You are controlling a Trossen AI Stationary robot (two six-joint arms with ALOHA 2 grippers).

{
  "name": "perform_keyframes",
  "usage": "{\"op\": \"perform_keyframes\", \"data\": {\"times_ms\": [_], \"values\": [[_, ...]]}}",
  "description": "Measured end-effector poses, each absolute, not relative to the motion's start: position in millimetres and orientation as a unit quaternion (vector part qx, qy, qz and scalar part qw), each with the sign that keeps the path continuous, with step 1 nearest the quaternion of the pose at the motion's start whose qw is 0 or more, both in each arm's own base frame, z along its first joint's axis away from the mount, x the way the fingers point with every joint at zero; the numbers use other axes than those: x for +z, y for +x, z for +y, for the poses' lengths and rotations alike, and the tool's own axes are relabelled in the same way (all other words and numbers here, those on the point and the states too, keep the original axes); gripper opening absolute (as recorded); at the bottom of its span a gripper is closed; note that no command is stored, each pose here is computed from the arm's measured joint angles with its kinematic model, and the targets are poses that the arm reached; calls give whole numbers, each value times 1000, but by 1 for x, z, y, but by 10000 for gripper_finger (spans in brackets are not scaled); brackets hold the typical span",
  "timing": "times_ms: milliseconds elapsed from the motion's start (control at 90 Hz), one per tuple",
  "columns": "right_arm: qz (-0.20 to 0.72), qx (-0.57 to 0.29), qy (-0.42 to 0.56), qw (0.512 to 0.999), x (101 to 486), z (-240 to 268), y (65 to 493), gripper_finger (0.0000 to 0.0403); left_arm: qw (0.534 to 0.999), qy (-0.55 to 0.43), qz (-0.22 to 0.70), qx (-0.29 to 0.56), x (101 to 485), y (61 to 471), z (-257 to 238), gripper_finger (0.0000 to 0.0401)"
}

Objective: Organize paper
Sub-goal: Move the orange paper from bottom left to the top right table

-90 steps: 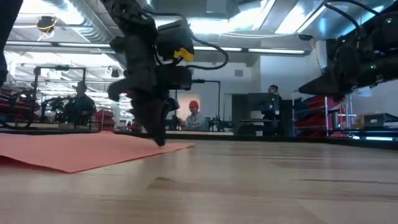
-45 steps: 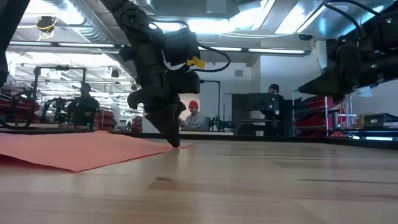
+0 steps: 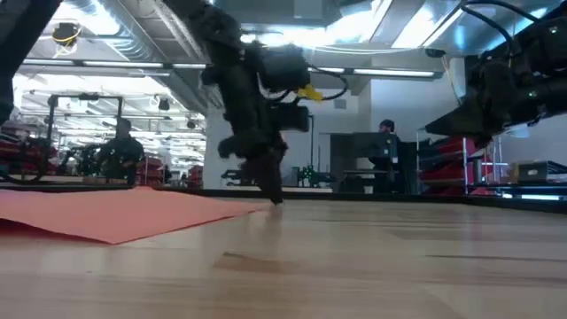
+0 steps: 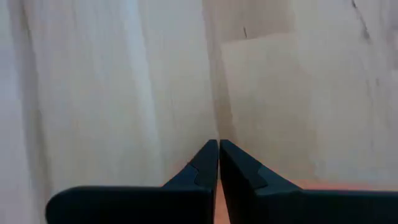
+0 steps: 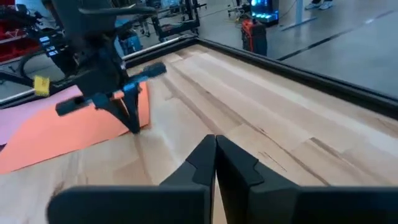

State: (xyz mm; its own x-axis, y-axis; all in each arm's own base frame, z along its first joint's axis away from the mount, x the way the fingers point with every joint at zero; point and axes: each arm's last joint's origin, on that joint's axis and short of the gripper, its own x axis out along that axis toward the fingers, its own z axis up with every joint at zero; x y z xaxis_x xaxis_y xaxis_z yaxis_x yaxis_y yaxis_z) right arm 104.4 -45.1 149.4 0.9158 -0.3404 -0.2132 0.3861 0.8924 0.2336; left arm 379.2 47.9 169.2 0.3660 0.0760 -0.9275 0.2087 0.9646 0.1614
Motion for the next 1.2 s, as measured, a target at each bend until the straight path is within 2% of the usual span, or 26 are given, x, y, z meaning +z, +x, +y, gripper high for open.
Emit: {"op": "perform_keyframes", "data": {"times_ms": [122, 311, 567, 956, 1200], "values": [[86, -186, 136, 969, 149, -45, 104, 0, 777, 135, 612, -54, 192, 373, 35, 0], [90, -173, 139, 971, 148, -44, 104, 0, 709, 112, 693, -66, 191, 353, 17, 0], [94, -172, 129, 972, 148, -44, 104, 0, 682, 94, 722, -69, 163, 336, 2, 0], [97, -173, 130, 972, 147, -44, 104, 0, 725, 47, 684, -61, 147, 340, 0, 0], [97, -173, 130, 971, 147, -44, 104, 0, 790, 37, 611, -33, 150, 358, 23, 0]]}}
